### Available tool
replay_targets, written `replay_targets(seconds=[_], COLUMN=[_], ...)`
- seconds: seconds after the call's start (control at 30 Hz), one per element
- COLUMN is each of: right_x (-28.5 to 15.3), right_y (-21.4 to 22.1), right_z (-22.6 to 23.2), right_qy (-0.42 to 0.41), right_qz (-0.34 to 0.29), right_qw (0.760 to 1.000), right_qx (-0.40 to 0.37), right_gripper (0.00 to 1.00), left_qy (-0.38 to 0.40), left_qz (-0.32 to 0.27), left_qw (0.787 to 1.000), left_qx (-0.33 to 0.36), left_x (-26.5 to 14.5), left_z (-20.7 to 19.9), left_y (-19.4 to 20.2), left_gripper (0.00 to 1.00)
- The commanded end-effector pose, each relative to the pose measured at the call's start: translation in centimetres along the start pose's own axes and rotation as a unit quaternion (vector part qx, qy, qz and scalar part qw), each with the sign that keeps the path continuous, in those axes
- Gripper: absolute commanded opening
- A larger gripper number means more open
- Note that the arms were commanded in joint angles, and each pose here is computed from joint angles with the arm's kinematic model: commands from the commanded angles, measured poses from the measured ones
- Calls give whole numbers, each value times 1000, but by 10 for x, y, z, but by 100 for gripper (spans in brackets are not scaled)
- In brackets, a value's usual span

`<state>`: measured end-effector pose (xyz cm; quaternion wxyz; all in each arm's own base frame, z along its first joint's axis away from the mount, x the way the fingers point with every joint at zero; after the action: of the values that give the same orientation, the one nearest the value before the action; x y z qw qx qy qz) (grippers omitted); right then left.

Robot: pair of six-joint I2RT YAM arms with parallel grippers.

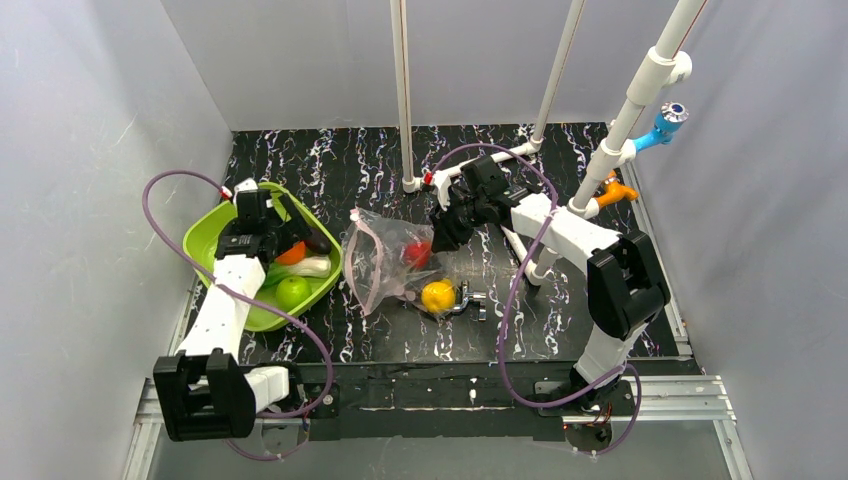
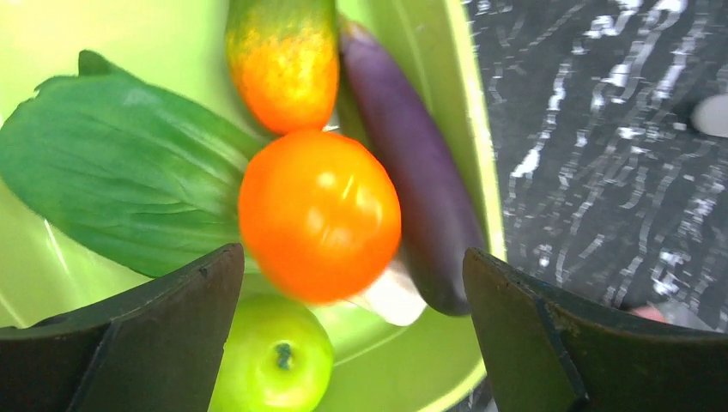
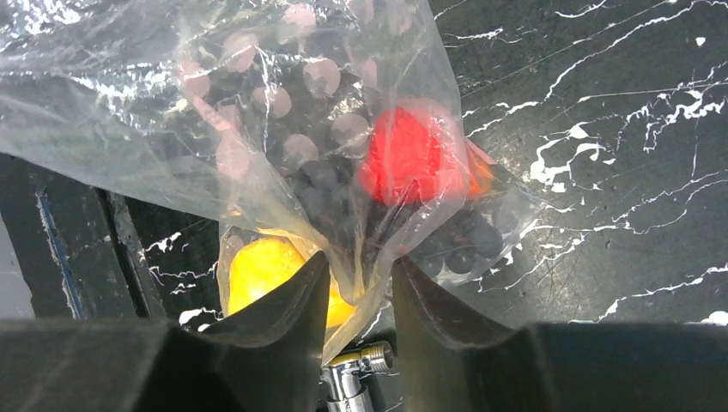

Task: Open the zip-top bag and remove the fake food
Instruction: Place the fake fruit in the bin, then pick up the fake vegetable from the zipper food storage bag.

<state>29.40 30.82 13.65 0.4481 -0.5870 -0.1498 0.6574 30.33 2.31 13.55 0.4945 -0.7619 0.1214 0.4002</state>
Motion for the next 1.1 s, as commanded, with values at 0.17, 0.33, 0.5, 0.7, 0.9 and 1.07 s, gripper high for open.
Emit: replay_targets(seconds=[0.17, 0.33, 0.5, 0.7, 0.9, 1.07], right_x=[-20, -29, -41, -60, -83, -90], right_y=[-19, -19, -15, 1, 19, 26], right_z=[19, 30, 43, 64, 82, 95], right_qy=[-29, -48, -63, -89, -111, -123], right_qz=[-31, -37, -43, -28, 3, -13], right_qw=[998, 996, 992, 986, 978, 972], right_qx=[-39, -65, -101, -136, -178, -199], right_gripper=[65, 73, 77, 80, 81, 81], left_qy=[195, 321, 380, 413, 439, 452], left_qz=[6, 47, 67, 80, 109, 120], left_qw=[981, 946, 923, 907, 892, 884], left_qx=[24, 15, -6, -16, -22, 0], left_x=[-82, -126, -150, -157, -159, -161], left_z=[-45, -69, -75, -78, -86, -94], left_y=[3, 33, 54, 69, 83, 101], left_gripper=[98, 98, 96, 87, 87, 86])
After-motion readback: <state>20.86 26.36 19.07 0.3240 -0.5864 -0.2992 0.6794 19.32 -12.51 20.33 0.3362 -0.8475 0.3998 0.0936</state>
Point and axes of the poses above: each gripper's point midway between its finger pads, its own x axis out along the fingers, its own z axis along the line the jaws close on, y = z × x, the point moved 1 cm from there along -x, back along the fingers, and after that the axes turned 1 degree about -x, right-handed, at the moved point
